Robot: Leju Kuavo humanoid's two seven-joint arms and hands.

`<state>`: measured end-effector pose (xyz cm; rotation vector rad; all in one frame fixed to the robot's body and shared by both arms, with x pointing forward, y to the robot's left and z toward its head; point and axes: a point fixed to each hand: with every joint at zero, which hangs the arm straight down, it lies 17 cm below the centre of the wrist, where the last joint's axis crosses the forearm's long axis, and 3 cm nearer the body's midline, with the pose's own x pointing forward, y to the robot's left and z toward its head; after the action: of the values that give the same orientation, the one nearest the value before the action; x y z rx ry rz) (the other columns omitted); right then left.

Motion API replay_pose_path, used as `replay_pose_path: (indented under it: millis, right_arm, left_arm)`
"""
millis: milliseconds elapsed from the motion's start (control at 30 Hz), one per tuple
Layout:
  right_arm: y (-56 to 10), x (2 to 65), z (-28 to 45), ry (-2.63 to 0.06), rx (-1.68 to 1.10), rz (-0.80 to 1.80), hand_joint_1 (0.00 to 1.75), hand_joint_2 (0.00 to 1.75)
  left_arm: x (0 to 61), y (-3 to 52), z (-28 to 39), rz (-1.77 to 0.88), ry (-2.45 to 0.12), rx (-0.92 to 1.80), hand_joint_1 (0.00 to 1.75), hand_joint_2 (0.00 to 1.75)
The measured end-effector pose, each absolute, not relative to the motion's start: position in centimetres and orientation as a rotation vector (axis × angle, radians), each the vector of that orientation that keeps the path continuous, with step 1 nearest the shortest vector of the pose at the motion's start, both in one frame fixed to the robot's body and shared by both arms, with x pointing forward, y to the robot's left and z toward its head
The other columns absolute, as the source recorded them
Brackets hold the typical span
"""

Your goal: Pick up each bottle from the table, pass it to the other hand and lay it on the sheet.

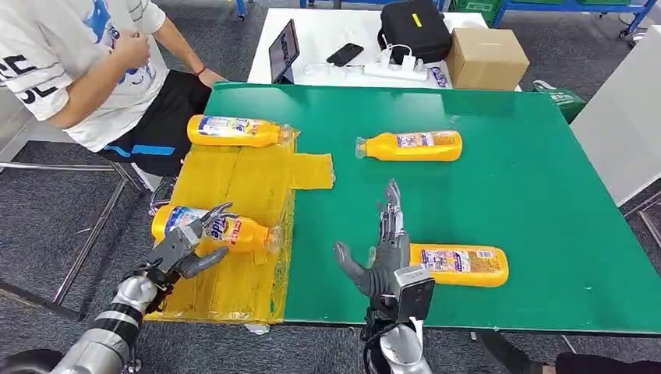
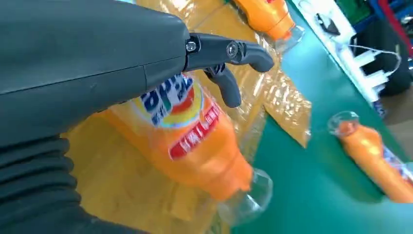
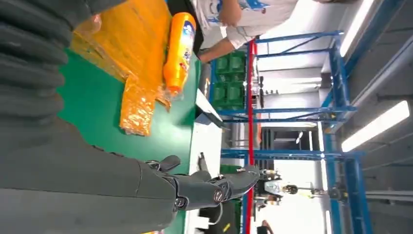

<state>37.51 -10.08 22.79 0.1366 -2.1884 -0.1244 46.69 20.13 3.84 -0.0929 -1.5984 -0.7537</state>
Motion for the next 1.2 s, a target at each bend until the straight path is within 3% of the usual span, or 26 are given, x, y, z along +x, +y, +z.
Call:
replay_pose_path:
  millis: [133, 167, 367, 533, 767, 967, 1200]
  right_arm:
    - [-10.0, 37.6, 22.5, -2.179, 0.133, -0.124, 0.0, 1.75]
    - [-9.9, 37.6, 22.4, -2.18, 0.128, -0.116, 0.0, 1.75]
    - [-7.5, 37.8, 21.2, -2.152, -0.001, 0.11, 0.0, 1.75]
    - [-7.1, 39.0, 16.8, -2.029, -0.236, 0.503, 0.0, 1.75]
    - [-14.0, 39.7, 13.5, -1.862, -0.461, 0.808, 0.0, 1.75]
    - [-19.9, 39.2, 12.4, -1.743, -0.613, 0.886, 0.0, 1.75]
    - [-24.1, 37.8, 8.7, -1.58, -0.576, 0.92, 0.0, 1.75]
  left_arm:
    - [46.8, 20.6, 5.1, -0.642, -1.637, -0.118, 0.0, 0.0]
    - [47.3, 21.2, 6.1, -0.545, -1.679, -0.099, 0.0, 1.75]
    - [49.1, 28.7, 16.8, -0.064, -2.003, 0.53, 0.0, 1.75]
    - [46.1, 28.8, 22.5, -0.042, -2.164, 0.807, 0.0, 1.75]
    - [41.8, 27.0, 21.2, 0.02, -2.157, 0.715, 0.0, 1.75]
    - [39.9, 25.6, 19.8, 0.039, -2.124, 0.642, 0.0, 1.75]
    - [39.6, 25.3, 18.7, 0.034, -2.094, 0.618, 0.0, 1.75]
